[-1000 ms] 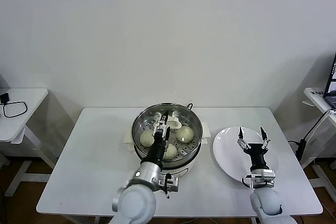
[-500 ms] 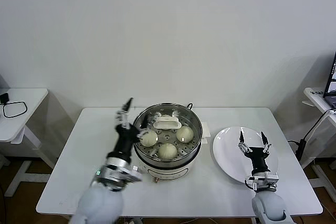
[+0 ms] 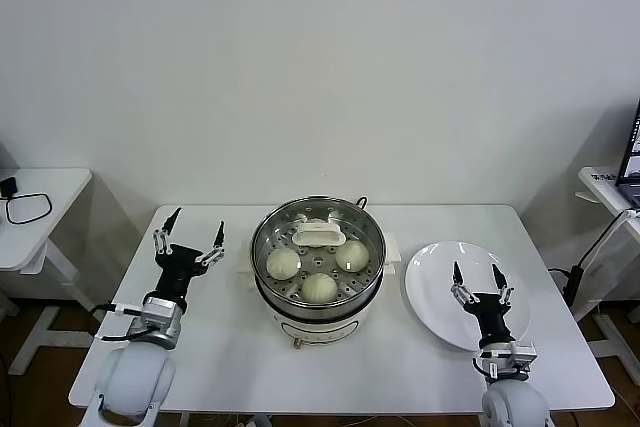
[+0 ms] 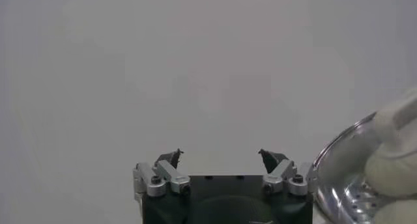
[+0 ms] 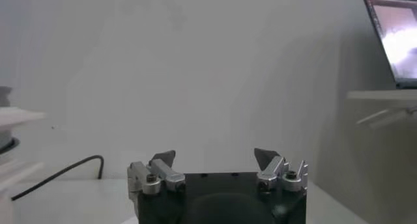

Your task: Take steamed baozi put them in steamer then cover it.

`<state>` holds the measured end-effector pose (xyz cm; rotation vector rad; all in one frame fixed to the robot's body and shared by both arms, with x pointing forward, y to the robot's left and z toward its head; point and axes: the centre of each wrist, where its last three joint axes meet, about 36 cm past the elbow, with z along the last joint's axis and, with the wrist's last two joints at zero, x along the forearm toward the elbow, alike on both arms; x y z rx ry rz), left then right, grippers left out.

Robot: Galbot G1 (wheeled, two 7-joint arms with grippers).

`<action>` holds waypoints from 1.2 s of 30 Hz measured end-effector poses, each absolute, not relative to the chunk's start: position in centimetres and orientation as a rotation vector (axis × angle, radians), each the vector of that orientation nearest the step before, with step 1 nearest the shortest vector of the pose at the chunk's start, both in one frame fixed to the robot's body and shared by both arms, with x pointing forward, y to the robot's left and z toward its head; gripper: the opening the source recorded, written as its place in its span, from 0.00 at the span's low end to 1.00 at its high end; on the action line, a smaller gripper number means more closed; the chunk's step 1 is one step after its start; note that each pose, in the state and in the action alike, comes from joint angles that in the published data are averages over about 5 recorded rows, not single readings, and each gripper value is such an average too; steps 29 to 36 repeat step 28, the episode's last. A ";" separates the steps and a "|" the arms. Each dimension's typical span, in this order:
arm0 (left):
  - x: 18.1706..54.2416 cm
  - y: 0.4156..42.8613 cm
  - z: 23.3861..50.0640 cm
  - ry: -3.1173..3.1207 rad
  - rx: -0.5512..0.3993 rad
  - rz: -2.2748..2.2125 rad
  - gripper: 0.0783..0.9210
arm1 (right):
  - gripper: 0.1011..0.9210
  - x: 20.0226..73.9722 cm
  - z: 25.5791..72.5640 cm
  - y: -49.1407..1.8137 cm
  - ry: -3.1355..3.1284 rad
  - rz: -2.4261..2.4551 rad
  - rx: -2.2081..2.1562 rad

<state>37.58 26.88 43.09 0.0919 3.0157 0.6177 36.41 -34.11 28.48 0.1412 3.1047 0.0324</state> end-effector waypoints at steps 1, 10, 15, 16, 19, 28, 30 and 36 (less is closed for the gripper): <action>37.6 27.3 42.7 3.024 0.089 0.592 0.88 | 0.88 36.3 28.4 -34.0 3.105 0.038 0.138; 37.3 29.5 39.7 3.055 0.074 0.458 0.88 | 0.88 36.1 28.7 -33.8 3.108 0.069 0.127; 37.2 30.0 38.7 3.058 0.073 0.429 0.88 | 0.88 35.8 28.7 -33.8 3.118 0.078 0.129; 37.2 30.1 38.6 3.057 0.073 0.424 0.88 | 0.88 35.7 28.7 -33.8 3.120 0.079 0.128; 37.1 30.1 38.4 3.055 0.073 0.408 0.88 | 0.88 35.5 28.6 -33.7 3.127 0.078 0.129; 36.7 30.3 37.7 3.056 0.070 0.394 0.88 | 0.88 35.0 28.7 -33.8 3.141 0.077 0.137; 36.7 30.3 37.7 3.056 0.070 0.394 0.88 | 0.88 35.0 28.7 -33.8 3.141 0.077 0.137; 36.7 30.3 37.7 3.056 0.070 0.394 0.88 | 0.88 35.0 28.7 -33.8 3.141 0.077 0.137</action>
